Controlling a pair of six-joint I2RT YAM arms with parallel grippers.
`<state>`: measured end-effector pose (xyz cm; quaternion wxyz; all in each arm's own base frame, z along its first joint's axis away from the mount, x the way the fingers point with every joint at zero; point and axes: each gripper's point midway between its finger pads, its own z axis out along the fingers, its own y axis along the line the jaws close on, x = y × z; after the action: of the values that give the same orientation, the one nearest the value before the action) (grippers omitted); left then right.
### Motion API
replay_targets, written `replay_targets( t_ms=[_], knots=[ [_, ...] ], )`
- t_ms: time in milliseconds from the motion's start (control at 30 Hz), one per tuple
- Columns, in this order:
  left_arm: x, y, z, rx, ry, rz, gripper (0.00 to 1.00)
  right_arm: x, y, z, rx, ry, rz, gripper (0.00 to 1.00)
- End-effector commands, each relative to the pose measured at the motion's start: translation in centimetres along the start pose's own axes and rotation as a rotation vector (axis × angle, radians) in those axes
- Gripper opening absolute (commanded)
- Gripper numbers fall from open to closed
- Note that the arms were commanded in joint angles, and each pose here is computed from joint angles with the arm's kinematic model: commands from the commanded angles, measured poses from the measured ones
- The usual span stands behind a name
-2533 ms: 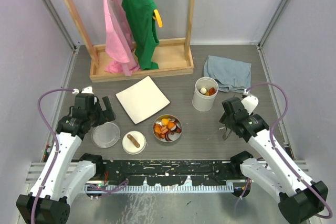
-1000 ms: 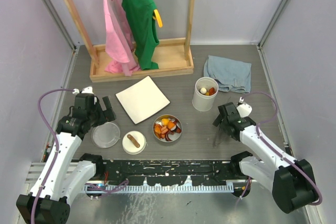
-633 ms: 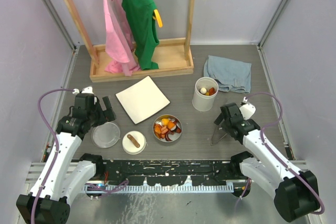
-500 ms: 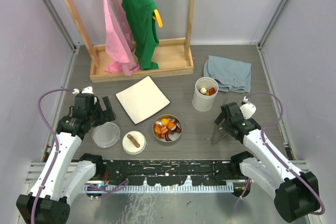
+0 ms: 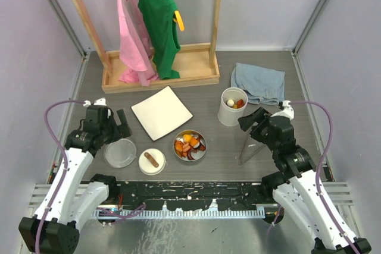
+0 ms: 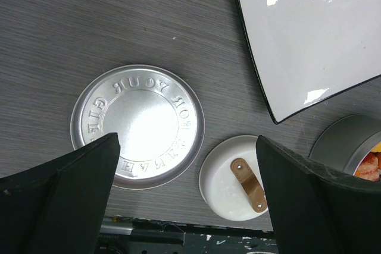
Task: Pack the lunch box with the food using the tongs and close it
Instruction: Place the clamp at the center of the board, then pick up the box lid from the center of the board.
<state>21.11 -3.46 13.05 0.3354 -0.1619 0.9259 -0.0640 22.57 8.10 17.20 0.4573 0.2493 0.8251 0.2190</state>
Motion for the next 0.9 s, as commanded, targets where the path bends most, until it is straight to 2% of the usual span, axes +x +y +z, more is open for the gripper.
replay_targets(
  t_ms=[0, 100, 233, 333, 433, 600, 700, 867],
  knots=[
    [-1.2, -1.0, -0.5, 0.042, -0.032, -0.026, 0.99, -0.5, 7.9, -2.0, -0.371, 0.065, -0.013, 0.73],
    [-0.9, -2.9, -1.8, 0.123, 0.028, -0.070, 1.00, -0.1, 10.7, -3.0, -0.498, 0.131, -0.042, 0.68],
    [-0.6, -5.9, -2.0, 0.262, 0.091, -0.148, 0.97, 0.3, 13.3, -4.0, -0.569, 0.151, -0.133, 0.66],
    [-0.2, -6.2, -1.4, 0.258, 0.140, -0.159, 0.96, 2.3, 16.1, -5.0, -0.621, 0.194, -0.260, 0.66],
    [-0.1, -5.6, -1.4, 0.218, 0.158, -0.120, 0.97, 6.9, 19.3, -5.6, -0.633, 0.265, -0.434, 0.66],
    [-1.0, -3.5, -1.6, 0.121, 0.077, -0.083, 0.98, 16.3, 24.1, -5.2, -0.634, 0.380, -0.721, 0.66],
    [-1.2, -2.1, -1.9, 0.072, 0.013, -0.083, 0.99, 20.2, 25.8, -4.3, -0.614, 0.381, -0.856, 0.66],
    [-1.4, 0.4, -2.4, -0.015, -0.095, -0.097, 0.99, 23.6, 27.3, -2.7, -0.587, 0.351, -0.898, 0.66]
  ],
)
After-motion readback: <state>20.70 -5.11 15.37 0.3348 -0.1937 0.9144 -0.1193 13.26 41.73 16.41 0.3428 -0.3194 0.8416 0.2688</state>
